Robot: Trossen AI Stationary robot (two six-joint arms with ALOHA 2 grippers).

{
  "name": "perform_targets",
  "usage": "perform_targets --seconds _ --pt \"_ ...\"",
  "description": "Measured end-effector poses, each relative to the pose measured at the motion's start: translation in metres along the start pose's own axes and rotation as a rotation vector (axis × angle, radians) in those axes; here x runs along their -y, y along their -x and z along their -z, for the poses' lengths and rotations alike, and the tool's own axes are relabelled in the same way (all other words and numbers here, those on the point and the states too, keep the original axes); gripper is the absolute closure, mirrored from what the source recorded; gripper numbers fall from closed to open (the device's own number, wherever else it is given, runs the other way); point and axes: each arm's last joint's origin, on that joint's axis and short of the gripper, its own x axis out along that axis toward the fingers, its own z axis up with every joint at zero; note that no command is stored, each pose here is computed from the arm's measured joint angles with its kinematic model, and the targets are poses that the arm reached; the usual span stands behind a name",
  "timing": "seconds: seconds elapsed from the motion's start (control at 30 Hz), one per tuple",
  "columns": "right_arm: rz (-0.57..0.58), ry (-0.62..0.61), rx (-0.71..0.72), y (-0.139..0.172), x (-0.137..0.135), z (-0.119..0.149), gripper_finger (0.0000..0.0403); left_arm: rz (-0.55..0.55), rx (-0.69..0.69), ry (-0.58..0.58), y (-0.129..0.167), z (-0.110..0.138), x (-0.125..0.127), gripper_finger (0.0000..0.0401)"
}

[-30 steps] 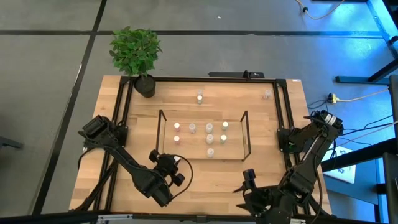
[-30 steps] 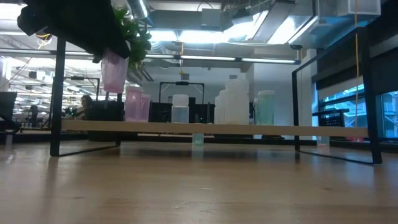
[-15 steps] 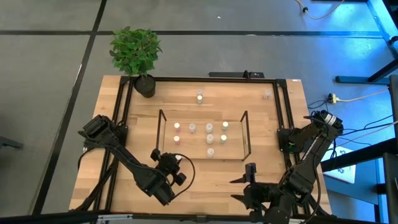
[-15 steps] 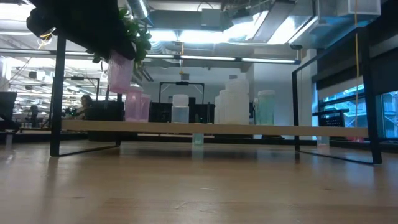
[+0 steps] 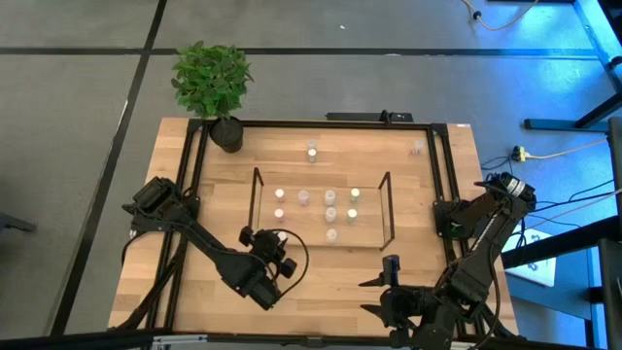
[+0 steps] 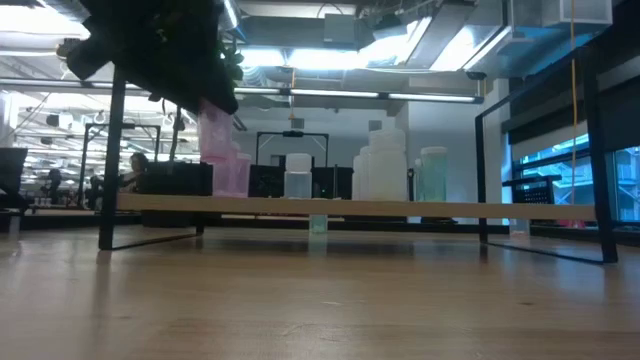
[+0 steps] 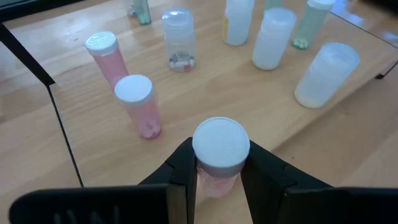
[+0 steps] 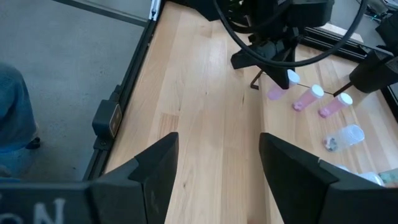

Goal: Pick and place medicine bottles onto shelf by color
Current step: Put the pink pill bottle on the shelf aligned with the other pink pill bottles

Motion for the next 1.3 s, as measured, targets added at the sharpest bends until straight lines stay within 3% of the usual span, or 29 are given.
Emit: perform_targets --seconds 0.27,0.63,0.93,1.3 --pt "0.000 0.002 -0.001 0.000 0.000 0.000 0.0177 0.001 -0.027 -0.005 0.004 -0.003 0.002 0.0315" --pt "0.001 0.002 -0.001 -0.001 0.000 0.000 0.0177 0.049 -0.079 -0.126 0.028 -0.038 0.022 0.0315" --pt "0.000 -0.001 0.000 -0.001 -0.001 0.000 0.0177 -0.010 -0.308 -0.188 0.002 -0.059 0.020 0.0315" --pt "0.001 -0.024 -0.001 -0.001 -0.001 0.000 0.0177 -0.008 -0.358 -0.315 -0.013 -0.069 0.018 0.0315"
